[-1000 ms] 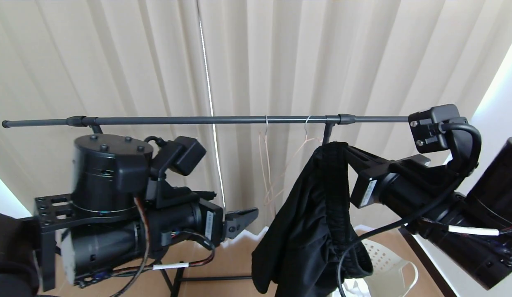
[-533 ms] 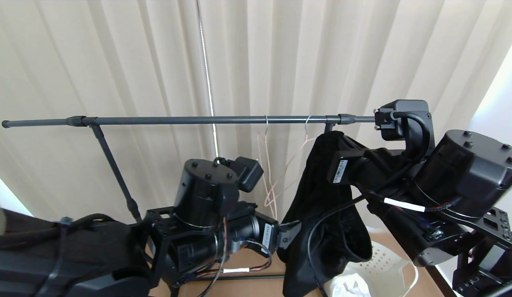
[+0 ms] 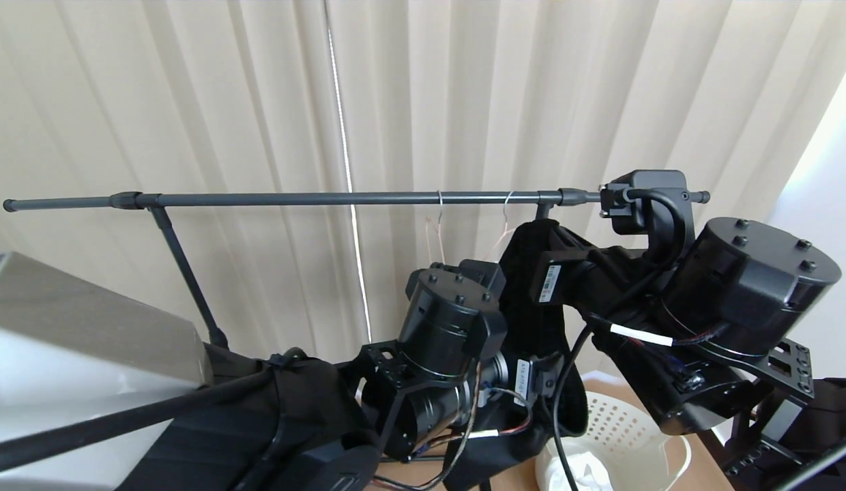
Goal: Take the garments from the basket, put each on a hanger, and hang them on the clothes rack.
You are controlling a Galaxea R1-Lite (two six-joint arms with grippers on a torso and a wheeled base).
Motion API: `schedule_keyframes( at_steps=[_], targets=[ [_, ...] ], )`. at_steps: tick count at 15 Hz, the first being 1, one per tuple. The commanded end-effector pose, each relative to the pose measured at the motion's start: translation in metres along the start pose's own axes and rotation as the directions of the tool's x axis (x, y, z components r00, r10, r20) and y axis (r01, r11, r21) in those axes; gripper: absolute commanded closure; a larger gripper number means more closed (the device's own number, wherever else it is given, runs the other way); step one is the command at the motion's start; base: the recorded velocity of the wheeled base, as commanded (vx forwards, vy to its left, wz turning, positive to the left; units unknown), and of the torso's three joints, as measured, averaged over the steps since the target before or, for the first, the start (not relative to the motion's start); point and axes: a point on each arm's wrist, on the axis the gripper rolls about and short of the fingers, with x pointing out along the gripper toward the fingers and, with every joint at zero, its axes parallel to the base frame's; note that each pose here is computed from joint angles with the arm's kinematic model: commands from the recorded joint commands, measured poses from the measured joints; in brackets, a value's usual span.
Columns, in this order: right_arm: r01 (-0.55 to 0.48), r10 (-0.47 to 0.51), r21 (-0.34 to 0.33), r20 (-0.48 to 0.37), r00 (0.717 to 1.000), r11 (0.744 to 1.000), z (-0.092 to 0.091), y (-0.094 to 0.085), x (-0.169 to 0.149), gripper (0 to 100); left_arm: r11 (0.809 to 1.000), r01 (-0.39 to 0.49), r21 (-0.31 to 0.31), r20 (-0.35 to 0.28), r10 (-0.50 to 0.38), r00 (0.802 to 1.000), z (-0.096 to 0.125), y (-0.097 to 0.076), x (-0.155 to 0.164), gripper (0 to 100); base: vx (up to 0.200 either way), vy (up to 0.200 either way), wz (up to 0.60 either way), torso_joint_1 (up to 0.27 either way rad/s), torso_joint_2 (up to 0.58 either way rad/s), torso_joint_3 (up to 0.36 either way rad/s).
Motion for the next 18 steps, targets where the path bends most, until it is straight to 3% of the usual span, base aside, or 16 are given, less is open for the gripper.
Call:
schedule_keyframes(
  at_steps=[1, 4, 8, 13, 18],
  targets=[
    [0.000, 0.000, 0.007, 0.008, 1.000, 1.000, 0.003, -0.001, -0.001, 100, 1.000, 0.000, -0.002, 0.008, 0.000, 1.000, -0.001, -0.004, 0.009, 0, 0.000, 0.000, 0.00, 0.000, 0.00, 0.000],
    [0.000, 0.000, 0.019, 0.022, 1.000, 1.000, 0.005, -0.001, -0.002, 100, 0.988, -0.155, -0.023, 0.052, 0.156, 0.986, -0.005, -0.001, 0.032, 0, 0.000, 0.000, 0.00, 0.000, 0.00, 0.000],
    [0.001, -0.003, 0.038, 0.049, 0.999, 0.999, 0.015, -0.005, -0.005, 100, 0.963, -0.267, -0.027, 0.040, 0.268, 0.962, -0.012, 0.022, 0.038, 0, 0.000, 0.000, 0.00, 0.000, 0.00, 0.000],
    [0.038, -0.041, 0.043, 0.064, 0.997, 0.998, 0.020, -0.014, 0.001, 100, 0.949, -0.315, -0.003, -0.028, 0.315, 0.949, -0.031, 0.039, 0.032, 0, 0.000, 0.000, 0.00, 0.000, 0.00, 0.000],
    [0.050, -0.053, 0.042, 0.065, 0.996, 0.998, 0.020, -0.017, 0.003, 100, 0.948, -0.318, 0.015, -0.065, 0.318, 0.946, -0.050, 0.043, 0.026, 0, 0.000, 0.000, 0.00, 0.000, 0.00, 0.000]
  ],
)
